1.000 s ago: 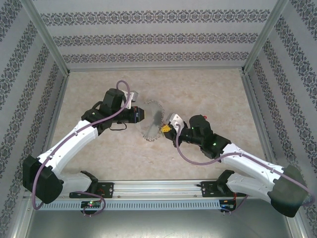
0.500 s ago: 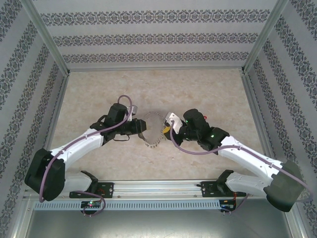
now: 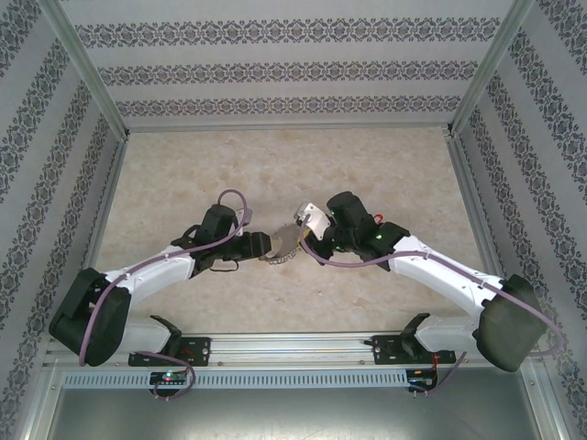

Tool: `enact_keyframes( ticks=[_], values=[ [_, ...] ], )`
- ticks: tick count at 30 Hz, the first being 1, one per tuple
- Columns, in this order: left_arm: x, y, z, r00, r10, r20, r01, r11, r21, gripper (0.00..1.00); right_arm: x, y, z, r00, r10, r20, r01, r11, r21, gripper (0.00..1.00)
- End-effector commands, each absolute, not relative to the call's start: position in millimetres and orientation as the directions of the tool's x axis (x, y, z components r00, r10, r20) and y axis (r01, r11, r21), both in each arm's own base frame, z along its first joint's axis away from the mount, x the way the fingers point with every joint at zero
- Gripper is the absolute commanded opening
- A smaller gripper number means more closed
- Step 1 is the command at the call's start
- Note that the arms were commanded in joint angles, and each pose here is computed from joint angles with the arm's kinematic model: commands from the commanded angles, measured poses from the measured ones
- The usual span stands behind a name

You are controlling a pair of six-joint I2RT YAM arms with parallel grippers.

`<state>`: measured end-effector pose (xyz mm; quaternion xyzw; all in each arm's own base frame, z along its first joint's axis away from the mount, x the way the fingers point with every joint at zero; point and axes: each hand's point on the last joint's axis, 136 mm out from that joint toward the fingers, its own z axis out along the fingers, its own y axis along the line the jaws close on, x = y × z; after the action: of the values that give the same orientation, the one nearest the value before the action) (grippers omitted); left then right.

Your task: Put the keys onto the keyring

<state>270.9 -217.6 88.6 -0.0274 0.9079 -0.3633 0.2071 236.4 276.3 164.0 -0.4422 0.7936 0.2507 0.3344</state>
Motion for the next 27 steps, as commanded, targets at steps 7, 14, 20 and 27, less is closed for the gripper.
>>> enact_keyframes(
  ticks=[7,14,20,27],
  values=[
    [269.9,-191.8,105.1,-0.839,-0.211,-0.501,0.155,0.790,-0.593,0.54,251.2,260.8,165.8,-0.253,-0.687,-0.682,-0.894,0.435,-0.107,0.00],
    [267.6,-161.1,126.3,-0.747,-0.257,-0.613,0.135,0.844,-0.519,0.58,250.1,270.2,145.6,-0.027,-0.884,-0.467,-0.808,0.294,-0.511,0.00],
    [264.6,-149.5,144.0,-0.685,-0.276,-0.674,0.148,0.853,-0.501,0.57,245.9,289.4,149.1,0.031,-0.887,-0.460,-0.742,0.288,-0.606,0.00],
    [258.4,-167.4,171.9,-0.629,-0.170,-0.759,0.346,0.812,-0.470,0.53,193.9,313.1,192.1,-0.052,-0.593,-0.803,-0.967,0.230,-0.108,0.00]
  ],
)
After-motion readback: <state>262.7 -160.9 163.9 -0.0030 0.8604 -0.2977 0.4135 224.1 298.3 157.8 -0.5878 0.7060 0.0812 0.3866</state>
